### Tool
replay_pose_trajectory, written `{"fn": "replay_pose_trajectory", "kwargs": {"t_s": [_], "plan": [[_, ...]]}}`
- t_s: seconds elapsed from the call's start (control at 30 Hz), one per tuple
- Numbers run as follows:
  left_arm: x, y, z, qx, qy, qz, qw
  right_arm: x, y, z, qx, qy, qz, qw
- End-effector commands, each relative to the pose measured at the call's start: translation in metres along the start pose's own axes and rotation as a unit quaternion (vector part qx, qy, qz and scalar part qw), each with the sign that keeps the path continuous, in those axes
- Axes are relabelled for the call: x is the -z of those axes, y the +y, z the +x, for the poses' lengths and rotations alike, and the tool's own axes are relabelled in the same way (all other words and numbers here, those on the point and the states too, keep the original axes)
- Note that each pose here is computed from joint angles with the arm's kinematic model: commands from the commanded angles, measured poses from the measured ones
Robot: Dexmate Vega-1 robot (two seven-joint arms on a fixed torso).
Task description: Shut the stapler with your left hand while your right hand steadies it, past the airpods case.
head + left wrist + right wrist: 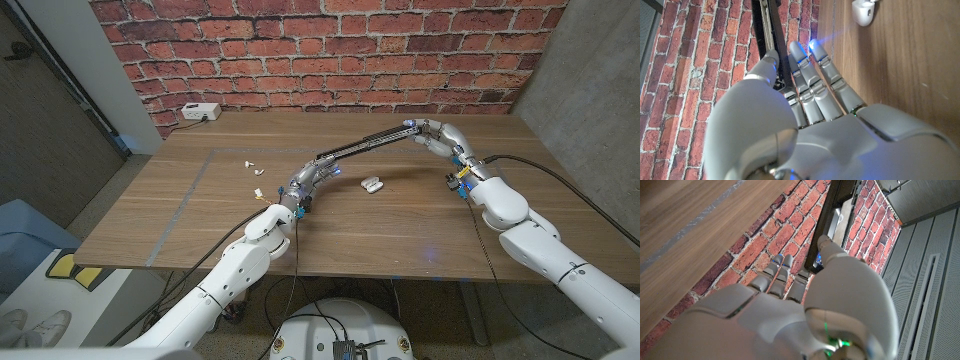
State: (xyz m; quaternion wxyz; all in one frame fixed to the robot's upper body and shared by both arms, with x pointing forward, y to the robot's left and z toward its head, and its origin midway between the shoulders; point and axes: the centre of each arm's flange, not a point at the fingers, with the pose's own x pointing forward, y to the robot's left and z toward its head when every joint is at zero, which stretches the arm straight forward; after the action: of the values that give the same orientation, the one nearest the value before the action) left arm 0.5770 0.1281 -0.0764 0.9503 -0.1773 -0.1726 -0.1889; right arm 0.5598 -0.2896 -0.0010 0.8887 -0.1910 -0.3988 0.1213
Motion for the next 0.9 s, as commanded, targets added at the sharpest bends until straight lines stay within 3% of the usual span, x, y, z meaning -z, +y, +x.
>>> {"fn": "replay_pose_trajectory", "kwargs": {"t_s": [0.03, 0.77, 0.9], "plan": [[0.002, -0.001, -0.002, -0.002, 0.003, -0.002, 1.000, 0.001, 0.000, -0.001, -0.005, 0.002, 0.002, 1.0000], [0.008, 0.000, -0.009, -0.009, 0.002, -0.011, 1.000, 0.010, -0.005, -0.002, 0.005, 0.007, 0.024, 0.9997], [0.011, 0.001, -0.009, 0.001, -0.035, -0.022, 0.999, 0.012, -0.007, -0.002, 0.006, 0.010, 0.028, 0.9995]]}}
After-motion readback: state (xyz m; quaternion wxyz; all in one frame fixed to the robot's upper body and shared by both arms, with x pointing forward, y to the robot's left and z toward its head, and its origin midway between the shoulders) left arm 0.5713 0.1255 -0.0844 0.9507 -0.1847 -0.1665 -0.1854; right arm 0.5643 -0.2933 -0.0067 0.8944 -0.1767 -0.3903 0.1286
